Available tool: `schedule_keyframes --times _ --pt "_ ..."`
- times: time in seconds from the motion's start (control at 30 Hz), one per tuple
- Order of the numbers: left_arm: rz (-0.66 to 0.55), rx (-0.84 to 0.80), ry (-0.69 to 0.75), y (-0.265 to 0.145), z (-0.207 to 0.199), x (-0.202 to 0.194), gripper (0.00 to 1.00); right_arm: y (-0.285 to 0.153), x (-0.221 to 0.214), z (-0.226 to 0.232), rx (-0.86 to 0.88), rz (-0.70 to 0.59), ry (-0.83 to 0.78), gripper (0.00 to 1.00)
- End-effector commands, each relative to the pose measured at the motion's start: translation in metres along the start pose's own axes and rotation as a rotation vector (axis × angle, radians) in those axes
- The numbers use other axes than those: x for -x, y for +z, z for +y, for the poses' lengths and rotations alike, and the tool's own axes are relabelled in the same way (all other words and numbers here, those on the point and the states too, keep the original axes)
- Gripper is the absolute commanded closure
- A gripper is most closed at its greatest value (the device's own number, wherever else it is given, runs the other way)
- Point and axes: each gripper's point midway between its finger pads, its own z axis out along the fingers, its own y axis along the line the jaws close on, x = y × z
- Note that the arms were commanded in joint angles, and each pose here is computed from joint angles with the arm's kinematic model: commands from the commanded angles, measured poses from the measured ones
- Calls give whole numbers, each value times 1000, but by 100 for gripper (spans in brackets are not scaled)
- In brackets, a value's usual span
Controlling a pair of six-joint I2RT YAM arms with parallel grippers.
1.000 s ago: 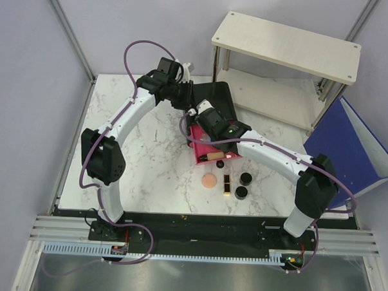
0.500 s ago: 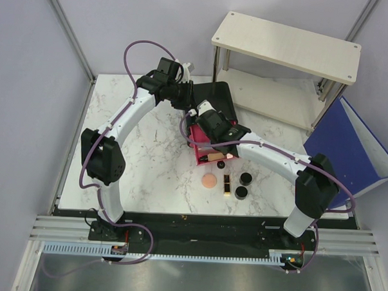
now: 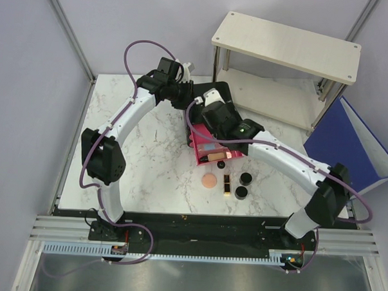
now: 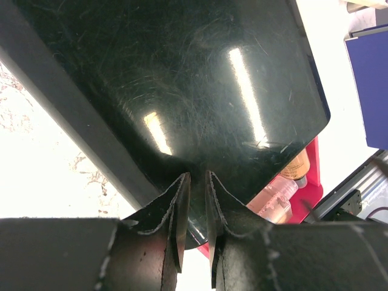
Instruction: Organize the makeup
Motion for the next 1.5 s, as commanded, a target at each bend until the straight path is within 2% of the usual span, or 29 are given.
schedule_keyframes --times 0.0,0.23,0.37,0.53,0.57,0.67,0.9,1.3,1.47 --pt "394 228 -51 22 70 -106 73 -54 27 -46 -60 -139 237 31" --pt "390 223 -49 21 68 -104 72 -92 -3 -38 103 -174 531 41" --pt "393 220 -52 22 68 -105 71 -96 -50 -7 236 -91 634 45" --pt "390 212 -50 22 67 -103 71 -110 -90 32 455 -41 671 44" --pt "388 212 -50 22 67 -103 71 -106 -108 41 472 -9 658 43" --pt "390 218 -46 22 68 -103 71 -106 -124 57 542 -1 674 38" --pt "398 220 -54 24 69 -106 71 -92 -131 72 561 10 652 37" --pt "415 235 -48 23 75 -113 71 -62 -108 79 510 -51 645 40" --pt "414 231 -56 23 75 -113 71 -49 -98 84 487 -51 654 48"
